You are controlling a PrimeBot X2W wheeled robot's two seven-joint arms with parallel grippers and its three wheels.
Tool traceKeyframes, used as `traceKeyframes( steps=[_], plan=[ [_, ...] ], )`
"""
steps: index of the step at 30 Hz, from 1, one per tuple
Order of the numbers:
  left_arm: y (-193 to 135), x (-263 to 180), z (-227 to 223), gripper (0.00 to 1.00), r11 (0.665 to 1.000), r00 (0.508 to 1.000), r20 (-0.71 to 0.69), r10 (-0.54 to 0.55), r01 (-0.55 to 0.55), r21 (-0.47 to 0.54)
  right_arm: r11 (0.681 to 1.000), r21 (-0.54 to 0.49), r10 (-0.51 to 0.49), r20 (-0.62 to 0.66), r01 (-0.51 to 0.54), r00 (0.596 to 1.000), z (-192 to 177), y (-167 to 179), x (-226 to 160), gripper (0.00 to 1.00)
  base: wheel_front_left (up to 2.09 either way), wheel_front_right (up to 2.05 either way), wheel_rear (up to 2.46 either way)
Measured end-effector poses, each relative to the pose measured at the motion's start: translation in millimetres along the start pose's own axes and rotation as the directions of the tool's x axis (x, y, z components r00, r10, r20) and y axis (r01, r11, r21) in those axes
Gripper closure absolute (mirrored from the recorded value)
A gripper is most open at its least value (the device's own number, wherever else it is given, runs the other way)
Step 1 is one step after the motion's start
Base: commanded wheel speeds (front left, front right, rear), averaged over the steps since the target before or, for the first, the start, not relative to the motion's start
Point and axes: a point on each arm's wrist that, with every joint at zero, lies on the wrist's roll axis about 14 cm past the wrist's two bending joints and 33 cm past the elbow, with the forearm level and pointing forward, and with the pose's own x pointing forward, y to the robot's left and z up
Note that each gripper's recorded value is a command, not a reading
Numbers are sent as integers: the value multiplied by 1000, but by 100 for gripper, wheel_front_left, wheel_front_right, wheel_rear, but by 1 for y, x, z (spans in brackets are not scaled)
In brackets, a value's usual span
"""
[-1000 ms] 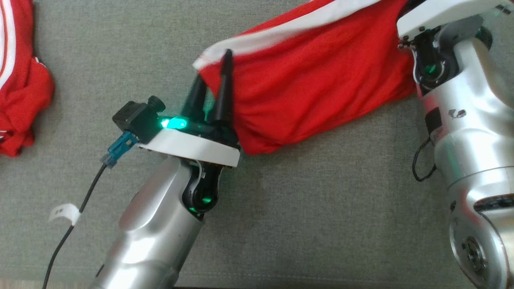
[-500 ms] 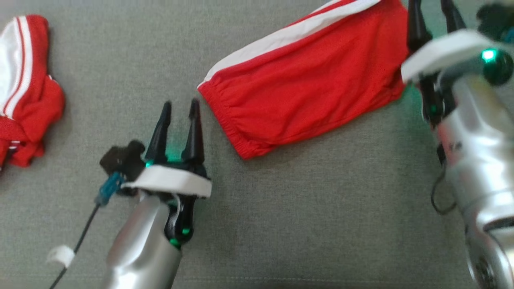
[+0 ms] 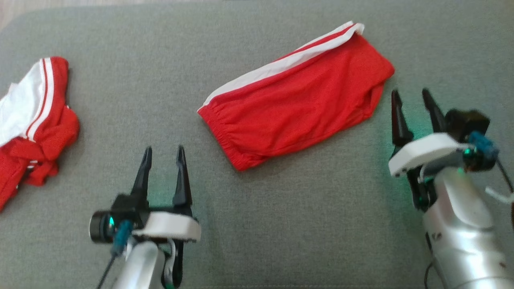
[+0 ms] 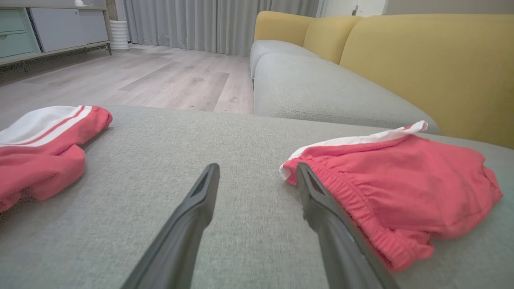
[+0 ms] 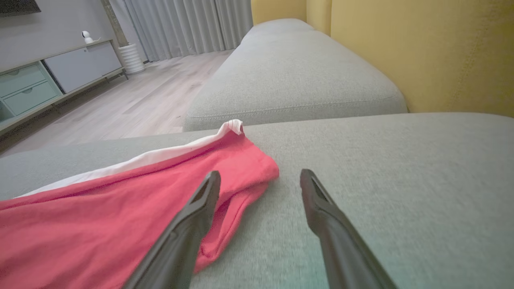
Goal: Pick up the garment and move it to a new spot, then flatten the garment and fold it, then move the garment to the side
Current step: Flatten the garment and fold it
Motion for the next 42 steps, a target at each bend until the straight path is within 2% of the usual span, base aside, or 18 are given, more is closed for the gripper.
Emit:
traceKeyframes(
  steps=[4,10,16,20,24,28,30,31,32,35,42],
  plan=[
    [-1,-15,-5,0,999,1000,-8,3,-2,40,1000,8,-21,-6,21,1000,-3,-3,-14,0,0,0,0],
    [1,-32,-23,0,999,998,-60,12,-10,42,1000,13,-24,-27,24,999,-10,-2,-7,0,0,0,0],
    [2,-36,-32,0,999,996,-87,7,-3,41,1000,-15,-18,-19,18,1000,5,-6,32,0,0,0,0],
    [14,-29,-28,0,999,996,-80,45,-43,31,1000,-8,-18,-25,17,1000,10,-6,62,0,0,0,0],
    [23,-20,-24,0,997,995,-69,68,-65,40,1000,-28,-12,-111,8,994,-11,-6,82,0,0,0,0],
    [32,-18,-27,0,995,993,-76,93,-89,48,1000,-24,-11,-244,6,970,-52,-4,86,0,0,0,0],
    [36,-19,-29,0,993,990,-85,111,-107,45,1000,-11,-7,-262,4,965,-59,-1,88,0,0,0,0],
    [37,-19,-30,0,993,989,-87,116,-112,41,1000,-15,-2,-266,-2,964,-60,1,89,47,0,0,0],
    [37,-18,-31,0,993,989,-89,119,-116,39,1000,-12,-1,-263,-2,965,-58,1,91,100,0,0,0],
    [32,-16,-30,0,994,991,-85,103,-101,35,1000,-7,2,-259,-4,966,-56,3,86,100,0,0,0],
    [13,-9,-21,0,999,998,-56,41,-40,27,993,102,-40,-208,62,977,-53,-3,55,100,0,0,0]
  ],
)
